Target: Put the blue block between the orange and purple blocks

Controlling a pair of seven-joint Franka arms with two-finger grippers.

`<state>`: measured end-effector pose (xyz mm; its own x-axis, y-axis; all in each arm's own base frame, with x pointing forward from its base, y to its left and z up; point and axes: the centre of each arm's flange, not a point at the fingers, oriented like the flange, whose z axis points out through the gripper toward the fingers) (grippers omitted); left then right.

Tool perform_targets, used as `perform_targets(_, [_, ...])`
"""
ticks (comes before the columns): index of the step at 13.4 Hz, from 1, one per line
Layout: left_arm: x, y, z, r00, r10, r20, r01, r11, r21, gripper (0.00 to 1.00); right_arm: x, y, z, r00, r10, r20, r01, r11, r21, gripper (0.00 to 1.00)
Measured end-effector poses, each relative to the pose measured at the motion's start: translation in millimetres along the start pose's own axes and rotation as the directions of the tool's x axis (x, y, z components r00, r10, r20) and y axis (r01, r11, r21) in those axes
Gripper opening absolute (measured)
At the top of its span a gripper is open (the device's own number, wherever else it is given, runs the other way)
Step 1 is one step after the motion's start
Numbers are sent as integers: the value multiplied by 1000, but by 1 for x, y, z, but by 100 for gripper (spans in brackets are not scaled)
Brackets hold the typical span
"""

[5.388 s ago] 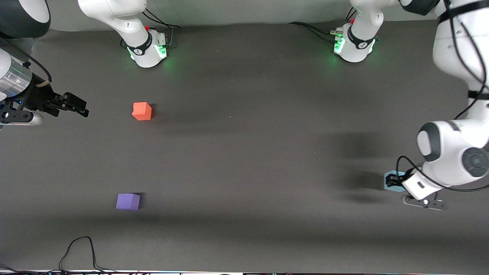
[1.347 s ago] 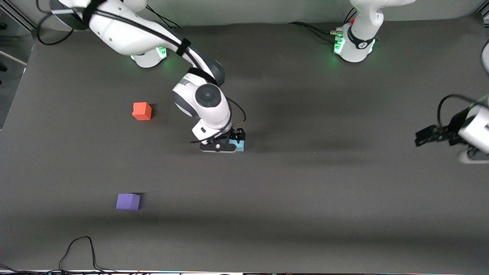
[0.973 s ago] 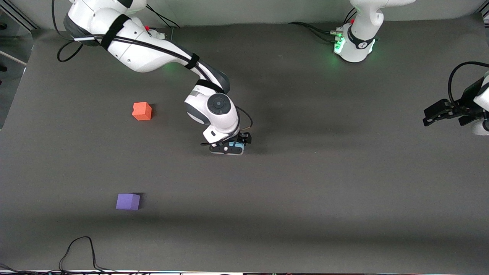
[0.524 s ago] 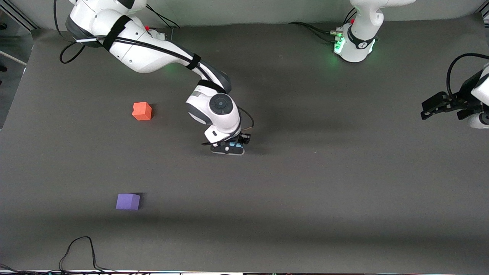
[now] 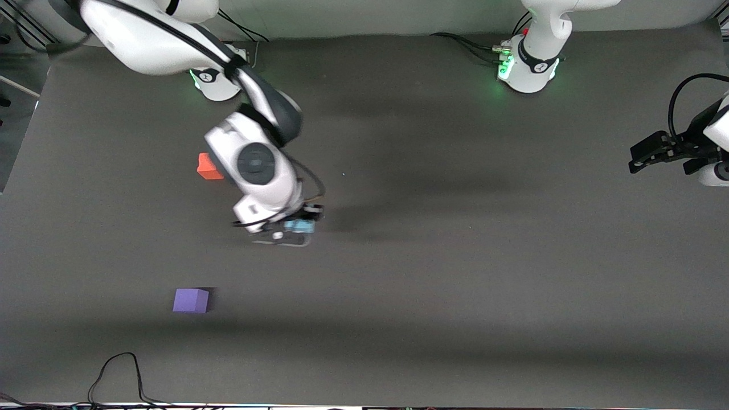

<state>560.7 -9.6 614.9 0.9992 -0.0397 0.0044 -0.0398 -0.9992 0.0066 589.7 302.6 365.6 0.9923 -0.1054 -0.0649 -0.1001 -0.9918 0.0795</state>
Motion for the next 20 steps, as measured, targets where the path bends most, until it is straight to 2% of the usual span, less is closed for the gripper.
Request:
perform_targets(3, [-1, 1, 0, 1000, 2, 5, -2, 1000, 0, 100, 33, 114, -7, 999, -47, 22, 48, 998, -37, 50])
perform_targets(5, [-1, 1, 1, 1000, 9, 10, -9, 1000, 0, 100, 41, 169, 18, 998, -64, 25, 65, 998, -7, 50])
perform_targets(8, [-2, 1, 2, 999, 33, 15, -33, 999, 0, 100, 31, 226, 74, 996, -89, -17, 89, 996, 14, 50])
perform_targets(10, [-2, 0, 4, 999, 43, 21, -43, 999, 0, 100, 15, 246, 118, 993, -96, -62, 98, 995, 21, 50])
perform_targets(12, [-2, -1, 5, 999, 45, 22, -45, 999, 1, 100, 1, 253, 147, 994, -92, -66, 94, 995, 23, 50])
perform_targets(17, [-2, -3, 5, 999, 44, 22, -44, 999, 2, 100, -4, 256, 175, 993, -87, -84, 90, 996, 30, 50])
perform_targets(19, [-2, -3, 5, 999, 43, 23, -43, 999, 2, 100, -4, 256, 177, 993, -86, -82, 89, 996, 30, 55])
perform_targets(20, [-2, -3, 5, 999, 43, 23, -43, 999, 2, 100, -4, 256, 175, 993, -85, -86, 88, 996, 30, 63])
